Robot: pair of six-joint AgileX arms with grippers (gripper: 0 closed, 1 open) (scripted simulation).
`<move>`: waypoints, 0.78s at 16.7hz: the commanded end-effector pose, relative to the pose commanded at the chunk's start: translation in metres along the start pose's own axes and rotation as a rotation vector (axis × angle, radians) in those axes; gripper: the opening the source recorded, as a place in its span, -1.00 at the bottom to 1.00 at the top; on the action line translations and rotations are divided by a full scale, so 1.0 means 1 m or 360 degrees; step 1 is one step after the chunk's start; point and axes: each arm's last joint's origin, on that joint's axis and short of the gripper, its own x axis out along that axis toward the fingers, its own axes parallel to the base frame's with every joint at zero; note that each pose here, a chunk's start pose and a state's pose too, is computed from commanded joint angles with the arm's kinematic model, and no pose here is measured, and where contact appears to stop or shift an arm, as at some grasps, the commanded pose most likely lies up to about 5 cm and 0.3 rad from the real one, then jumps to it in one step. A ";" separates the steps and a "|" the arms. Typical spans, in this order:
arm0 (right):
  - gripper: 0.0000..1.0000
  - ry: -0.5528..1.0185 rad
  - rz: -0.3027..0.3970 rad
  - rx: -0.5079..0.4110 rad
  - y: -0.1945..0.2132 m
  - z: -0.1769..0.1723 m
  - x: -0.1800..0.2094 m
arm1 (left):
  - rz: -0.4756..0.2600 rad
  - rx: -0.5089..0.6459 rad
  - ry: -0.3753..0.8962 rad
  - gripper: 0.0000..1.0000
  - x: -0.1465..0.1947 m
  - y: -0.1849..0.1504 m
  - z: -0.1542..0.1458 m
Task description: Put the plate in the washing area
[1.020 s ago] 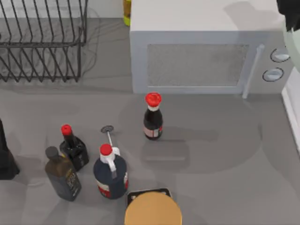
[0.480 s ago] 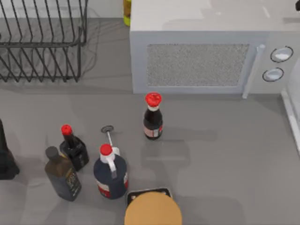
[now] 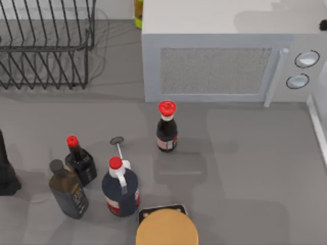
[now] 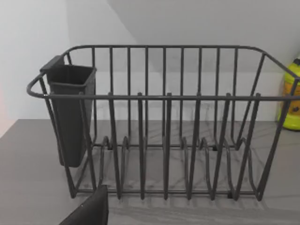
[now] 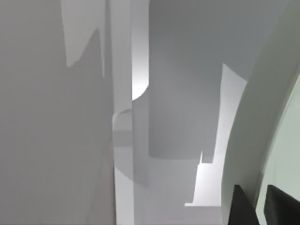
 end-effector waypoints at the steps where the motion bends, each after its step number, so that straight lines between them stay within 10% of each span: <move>1: -1.00 0.0000 0.0000 0.0000 0.000 0.000 0.000 | 0.0000 0.0000 0.0000 1.00 0.000 0.000 0.000; 13: 0.81 0.0000 0.0000 0.0000 0.000 0.000 0.000 | 0.0000 0.0000 0.0000 1.00 0.000 0.000 0.000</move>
